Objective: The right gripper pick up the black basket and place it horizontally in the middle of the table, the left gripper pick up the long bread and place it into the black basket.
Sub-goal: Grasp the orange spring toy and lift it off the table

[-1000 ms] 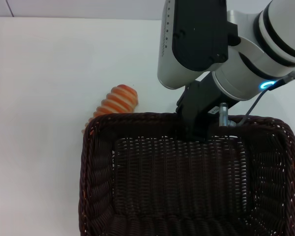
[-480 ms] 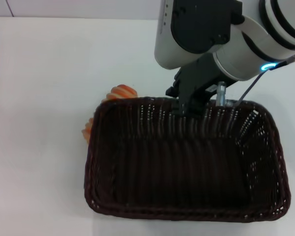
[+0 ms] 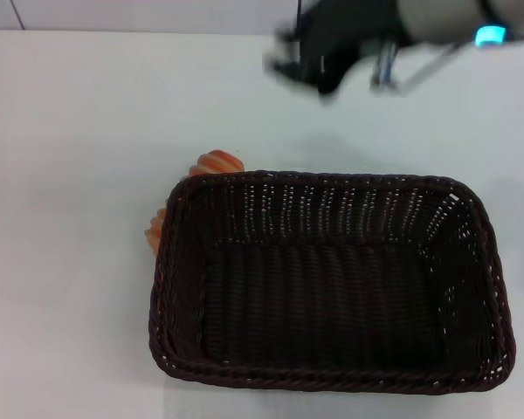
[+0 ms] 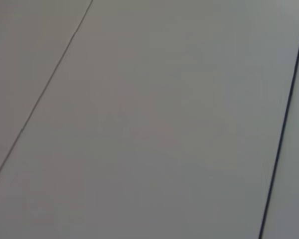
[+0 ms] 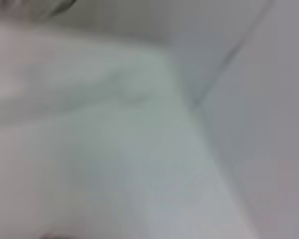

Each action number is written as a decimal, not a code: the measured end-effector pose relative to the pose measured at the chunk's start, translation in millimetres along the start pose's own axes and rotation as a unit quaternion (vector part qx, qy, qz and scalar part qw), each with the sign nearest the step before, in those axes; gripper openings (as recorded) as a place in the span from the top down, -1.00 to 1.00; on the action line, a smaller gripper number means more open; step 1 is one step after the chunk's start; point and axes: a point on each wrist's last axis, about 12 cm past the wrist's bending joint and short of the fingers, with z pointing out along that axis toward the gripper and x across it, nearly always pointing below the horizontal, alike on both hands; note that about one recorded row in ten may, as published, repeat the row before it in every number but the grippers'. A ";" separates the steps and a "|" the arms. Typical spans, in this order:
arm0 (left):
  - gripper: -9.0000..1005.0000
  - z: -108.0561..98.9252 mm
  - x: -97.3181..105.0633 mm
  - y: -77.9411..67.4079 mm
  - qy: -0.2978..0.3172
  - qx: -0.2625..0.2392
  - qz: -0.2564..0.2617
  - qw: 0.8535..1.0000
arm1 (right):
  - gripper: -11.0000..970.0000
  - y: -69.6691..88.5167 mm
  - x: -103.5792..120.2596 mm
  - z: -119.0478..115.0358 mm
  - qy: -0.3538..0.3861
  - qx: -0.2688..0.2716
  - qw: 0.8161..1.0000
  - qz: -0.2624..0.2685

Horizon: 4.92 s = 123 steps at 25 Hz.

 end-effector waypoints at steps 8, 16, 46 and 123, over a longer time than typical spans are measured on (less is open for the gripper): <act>-0.59 16.7 -6.0 -20.8 0.041 0.094 -0.051 0.993 | 0.51 -38.2 56.0 -17.7 -0.172 0.214 0.956 0.099; -0.59 28.8 -20.0 -49.3 0.157 0.168 -0.093 0.969 | 0.51 -33.0 141.8 -11.8 -0.215 0.382 0.880 0.184; -0.59 25.4 -17.6 -119.4 0.162 0.359 -0.104 0.913 | 0.54 20.9 232.4 15.4 -0.222 0.613 0.736 0.184; -0.53 46.4 11.2 -273.1 0.672 0.270 0.304 0.619 | 0.54 -5.5 269.9 12.3 -0.273 0.571 0.732 0.251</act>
